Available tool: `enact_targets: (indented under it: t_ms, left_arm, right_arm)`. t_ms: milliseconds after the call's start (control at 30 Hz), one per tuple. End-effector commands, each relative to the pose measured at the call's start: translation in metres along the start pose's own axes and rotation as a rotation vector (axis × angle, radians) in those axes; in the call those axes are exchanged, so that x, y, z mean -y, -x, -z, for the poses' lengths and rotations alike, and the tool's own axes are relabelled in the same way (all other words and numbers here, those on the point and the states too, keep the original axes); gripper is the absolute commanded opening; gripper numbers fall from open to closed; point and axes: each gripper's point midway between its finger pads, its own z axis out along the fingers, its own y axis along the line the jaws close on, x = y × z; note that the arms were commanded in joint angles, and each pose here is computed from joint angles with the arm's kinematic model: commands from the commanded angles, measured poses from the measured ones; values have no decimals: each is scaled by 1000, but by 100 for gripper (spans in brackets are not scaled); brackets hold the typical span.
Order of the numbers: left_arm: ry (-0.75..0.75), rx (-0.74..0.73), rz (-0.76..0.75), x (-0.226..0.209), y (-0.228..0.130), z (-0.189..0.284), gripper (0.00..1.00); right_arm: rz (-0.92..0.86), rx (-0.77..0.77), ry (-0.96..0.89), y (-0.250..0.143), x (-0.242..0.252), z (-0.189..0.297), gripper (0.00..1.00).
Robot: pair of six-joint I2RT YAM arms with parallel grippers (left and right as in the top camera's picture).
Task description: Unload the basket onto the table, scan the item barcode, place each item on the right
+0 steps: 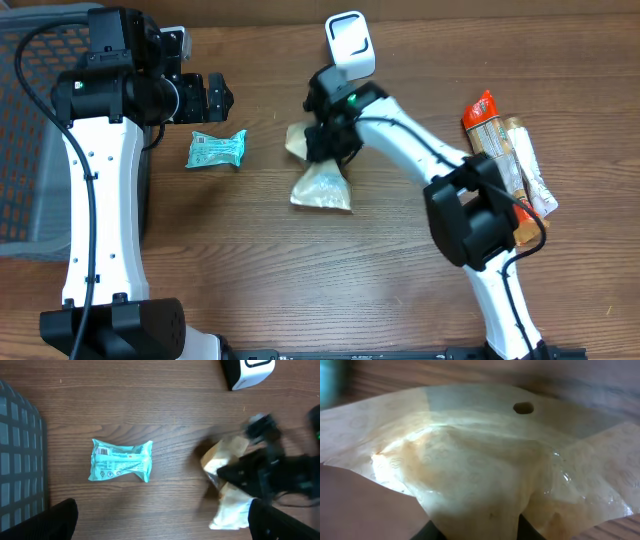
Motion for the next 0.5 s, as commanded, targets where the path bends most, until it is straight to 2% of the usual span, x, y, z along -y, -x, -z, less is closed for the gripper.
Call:
enact_targets:
  t_ms: [0, 200, 267, 467]
  left_arm:
    - [-3, 18, -5, 4, 5, 4, 100]
    - [-3, 18, -5, 4, 5, 4, 100]
    - [-3, 18, -5, 4, 5, 4, 100]
    - [-2, 19, -4, 3, 5, 4, 100]
  right_arm:
    - [90, 86, 452, 35, -56, 80, 17]
    - [169, 180, 950, 50, -69, 195, 17]
    - [212, 207, 1085, 50, -63, 226, 21]
    - [128, 240, 1063, 66, -30, 245, 20]
